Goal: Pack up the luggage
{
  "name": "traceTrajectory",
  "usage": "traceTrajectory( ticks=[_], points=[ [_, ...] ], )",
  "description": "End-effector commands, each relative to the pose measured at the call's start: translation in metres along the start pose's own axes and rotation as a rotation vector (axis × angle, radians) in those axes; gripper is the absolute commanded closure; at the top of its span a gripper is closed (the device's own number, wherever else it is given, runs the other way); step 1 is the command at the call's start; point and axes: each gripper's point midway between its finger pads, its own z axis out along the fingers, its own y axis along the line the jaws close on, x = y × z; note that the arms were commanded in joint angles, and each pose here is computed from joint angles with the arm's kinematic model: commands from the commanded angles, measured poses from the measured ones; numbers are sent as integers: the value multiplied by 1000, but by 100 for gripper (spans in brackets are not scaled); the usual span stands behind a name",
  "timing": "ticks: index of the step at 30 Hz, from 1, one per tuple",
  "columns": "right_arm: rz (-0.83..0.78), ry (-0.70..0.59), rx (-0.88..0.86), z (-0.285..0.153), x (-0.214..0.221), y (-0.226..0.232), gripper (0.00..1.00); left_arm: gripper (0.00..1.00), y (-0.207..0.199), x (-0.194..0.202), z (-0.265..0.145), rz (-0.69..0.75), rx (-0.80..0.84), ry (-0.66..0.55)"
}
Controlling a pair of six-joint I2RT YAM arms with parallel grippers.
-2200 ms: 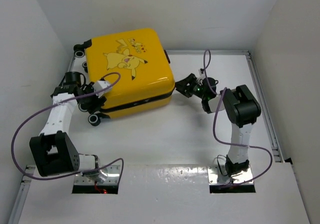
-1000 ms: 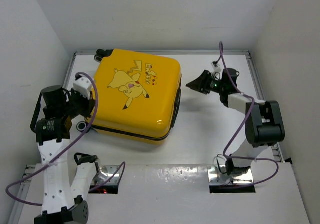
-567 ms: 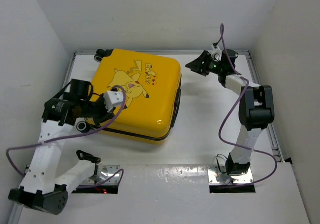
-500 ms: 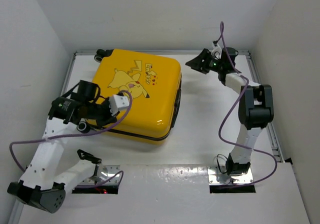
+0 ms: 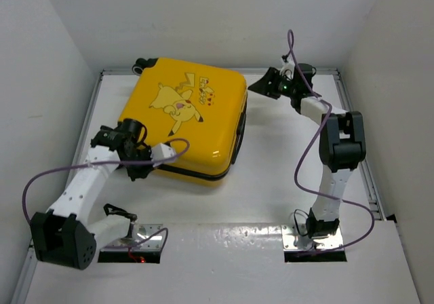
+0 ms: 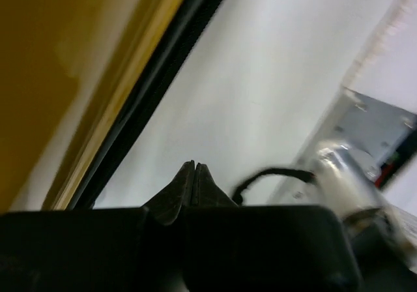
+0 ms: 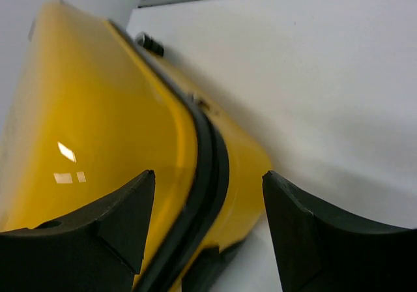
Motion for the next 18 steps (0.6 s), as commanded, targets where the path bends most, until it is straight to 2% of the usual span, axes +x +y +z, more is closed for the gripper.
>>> traceTrajectory(
  ticks=[1,3,5,7,13,16,18],
  points=[
    [-108,5,-12,-23,12,13,33,100,131,-4,-8,-197,-417,-10],
    [-93,34,4,-38,37,6,33,100,158,-21,-22,-212,-476,-88],
    [-137,-2,-26,-51,31,23,34,100,173,-32,-27,-229,-478,-126],
    [-128,-7,-20,-69,49,24,38,100,179,-39,-30,-253,-489,-158],
    [-282,-17,-58,-86,77,34,44,99,194,-8,-31,-353,-504,-173],
    [-285,-45,10,-75,64,16,44,99,204,15,-29,-458,-523,-158],
    [-252,-70,86,-69,55,-6,42,99,215,28,-40,-538,-553,-189]
  ],
)
